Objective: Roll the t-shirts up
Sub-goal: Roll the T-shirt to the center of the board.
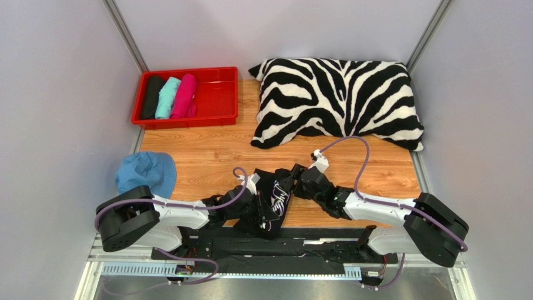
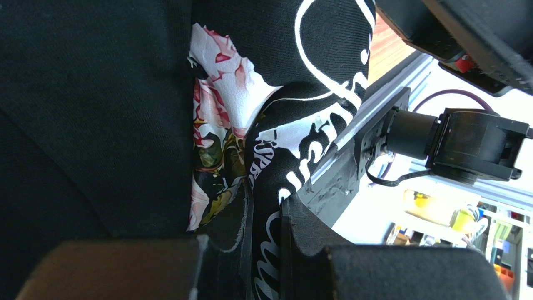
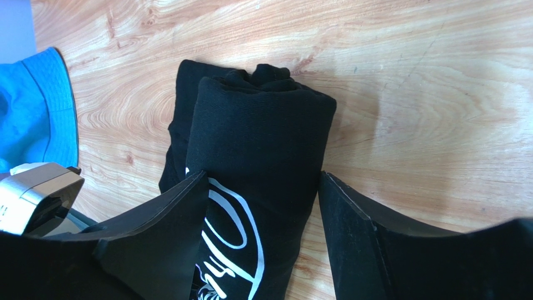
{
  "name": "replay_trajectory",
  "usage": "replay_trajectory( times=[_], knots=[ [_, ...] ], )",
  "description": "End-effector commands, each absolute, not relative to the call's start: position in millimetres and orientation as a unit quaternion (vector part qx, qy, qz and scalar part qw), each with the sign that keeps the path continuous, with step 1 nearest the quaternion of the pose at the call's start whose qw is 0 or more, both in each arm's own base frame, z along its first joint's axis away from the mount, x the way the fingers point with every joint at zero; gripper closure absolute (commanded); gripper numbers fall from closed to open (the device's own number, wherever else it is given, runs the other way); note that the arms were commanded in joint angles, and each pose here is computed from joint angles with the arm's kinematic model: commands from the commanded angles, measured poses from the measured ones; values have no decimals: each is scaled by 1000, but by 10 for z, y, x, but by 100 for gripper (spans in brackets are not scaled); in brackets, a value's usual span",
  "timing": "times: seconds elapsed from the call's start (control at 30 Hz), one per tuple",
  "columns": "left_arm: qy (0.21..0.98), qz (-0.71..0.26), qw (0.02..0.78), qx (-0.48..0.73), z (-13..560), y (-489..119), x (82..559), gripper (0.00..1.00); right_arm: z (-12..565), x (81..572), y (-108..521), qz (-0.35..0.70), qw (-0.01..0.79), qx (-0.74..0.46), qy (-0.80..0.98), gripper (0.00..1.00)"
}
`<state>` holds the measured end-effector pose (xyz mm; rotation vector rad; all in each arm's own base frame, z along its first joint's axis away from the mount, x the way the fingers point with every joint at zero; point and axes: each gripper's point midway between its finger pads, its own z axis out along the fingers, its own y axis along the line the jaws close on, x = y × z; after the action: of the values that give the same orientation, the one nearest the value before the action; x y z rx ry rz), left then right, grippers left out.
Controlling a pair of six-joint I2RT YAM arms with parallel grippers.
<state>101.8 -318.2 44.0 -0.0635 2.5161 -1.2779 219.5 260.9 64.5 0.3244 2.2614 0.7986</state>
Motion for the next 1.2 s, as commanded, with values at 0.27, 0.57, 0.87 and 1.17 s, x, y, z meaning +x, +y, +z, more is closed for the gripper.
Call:
replay_trajectory(
  times=[0.27,0.57,0.87,1.17],
  knots=[
    [898,-430,97,2,192,-3107,764,100,667,2107,2859,343,351,112,864,25],
    [898,-431,92,-1,152,-3124,765,100,769,2024,2725,359,364,117,852,25],
    [896,-435,88,7,171,-3168,758,100,581,1982,2862,321,344,89,878,32],
    [885,-442,132,60,609,-3287,873,52,253,2020,2452,122,326,84,934,85]
  ],
)
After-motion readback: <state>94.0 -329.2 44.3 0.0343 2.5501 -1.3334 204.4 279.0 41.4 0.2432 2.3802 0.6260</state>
